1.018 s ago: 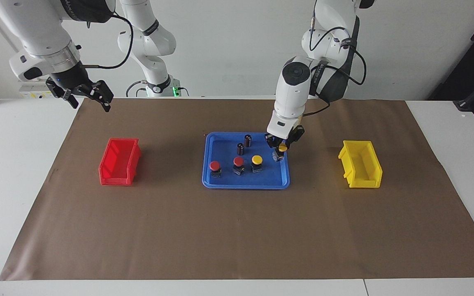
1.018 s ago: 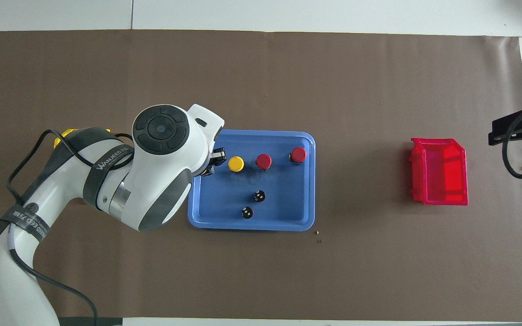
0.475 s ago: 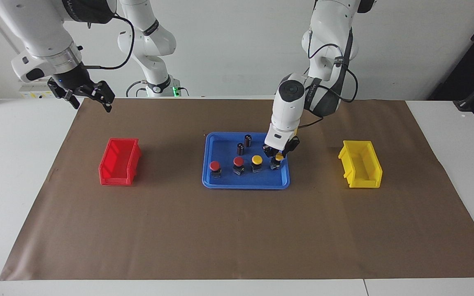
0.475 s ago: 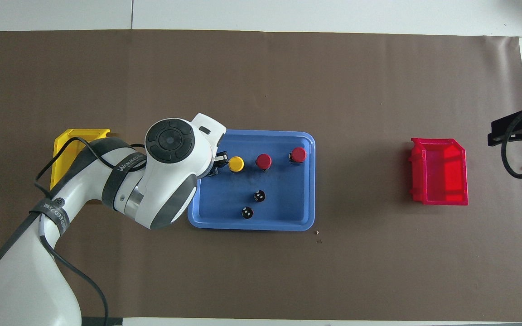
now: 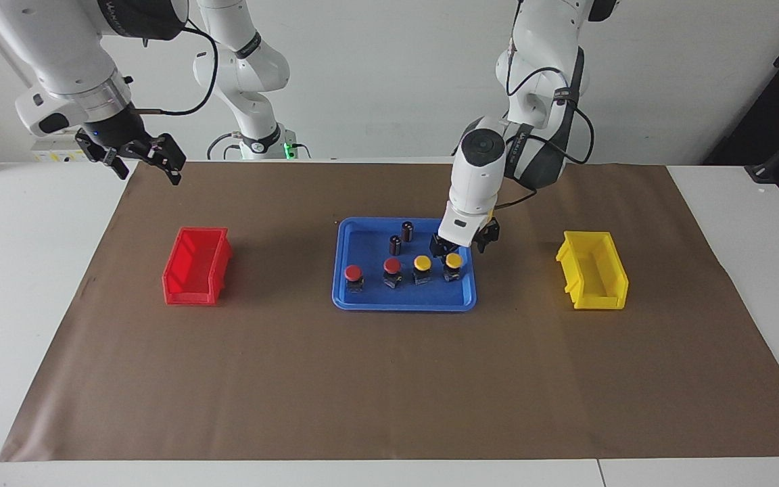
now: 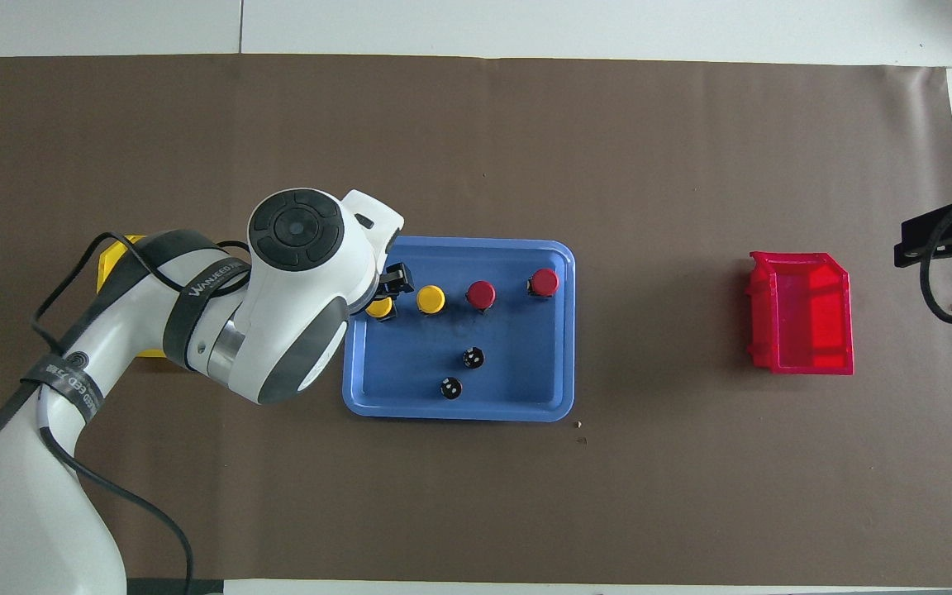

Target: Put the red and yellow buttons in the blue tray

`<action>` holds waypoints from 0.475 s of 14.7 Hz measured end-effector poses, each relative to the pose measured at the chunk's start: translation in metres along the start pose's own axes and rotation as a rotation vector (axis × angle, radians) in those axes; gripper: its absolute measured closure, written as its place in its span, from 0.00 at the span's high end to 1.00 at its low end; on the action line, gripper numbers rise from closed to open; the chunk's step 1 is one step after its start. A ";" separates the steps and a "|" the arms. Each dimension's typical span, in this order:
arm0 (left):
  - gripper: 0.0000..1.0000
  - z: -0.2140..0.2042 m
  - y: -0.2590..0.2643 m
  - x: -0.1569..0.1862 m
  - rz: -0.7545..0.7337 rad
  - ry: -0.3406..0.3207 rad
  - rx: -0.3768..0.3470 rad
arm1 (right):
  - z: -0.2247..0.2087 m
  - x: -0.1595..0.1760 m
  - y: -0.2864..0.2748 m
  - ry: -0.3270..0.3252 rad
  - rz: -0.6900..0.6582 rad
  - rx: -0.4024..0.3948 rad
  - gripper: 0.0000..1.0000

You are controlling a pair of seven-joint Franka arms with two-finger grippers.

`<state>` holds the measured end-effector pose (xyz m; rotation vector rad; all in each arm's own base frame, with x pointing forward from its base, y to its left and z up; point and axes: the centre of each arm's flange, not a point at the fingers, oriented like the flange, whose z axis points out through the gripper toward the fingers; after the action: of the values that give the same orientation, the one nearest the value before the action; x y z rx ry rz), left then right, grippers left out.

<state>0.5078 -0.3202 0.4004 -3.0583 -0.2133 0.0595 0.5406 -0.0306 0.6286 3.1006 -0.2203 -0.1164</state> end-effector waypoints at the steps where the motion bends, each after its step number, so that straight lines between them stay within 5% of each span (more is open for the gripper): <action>1: 1.00 -0.013 -0.014 0.010 0.023 -0.007 0.005 | 0.000 0.000 0.001 -0.002 0.001 0.000 1.00; 7: 1.00 -0.086 -0.140 0.074 0.110 -0.010 -0.044 | 0.002 -0.008 -0.006 -0.049 -0.019 -0.005 1.00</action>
<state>0.5657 -0.1779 0.4947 -3.1122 -0.0467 0.0773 0.5333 -0.0236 0.6268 3.0975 -0.1912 -0.1926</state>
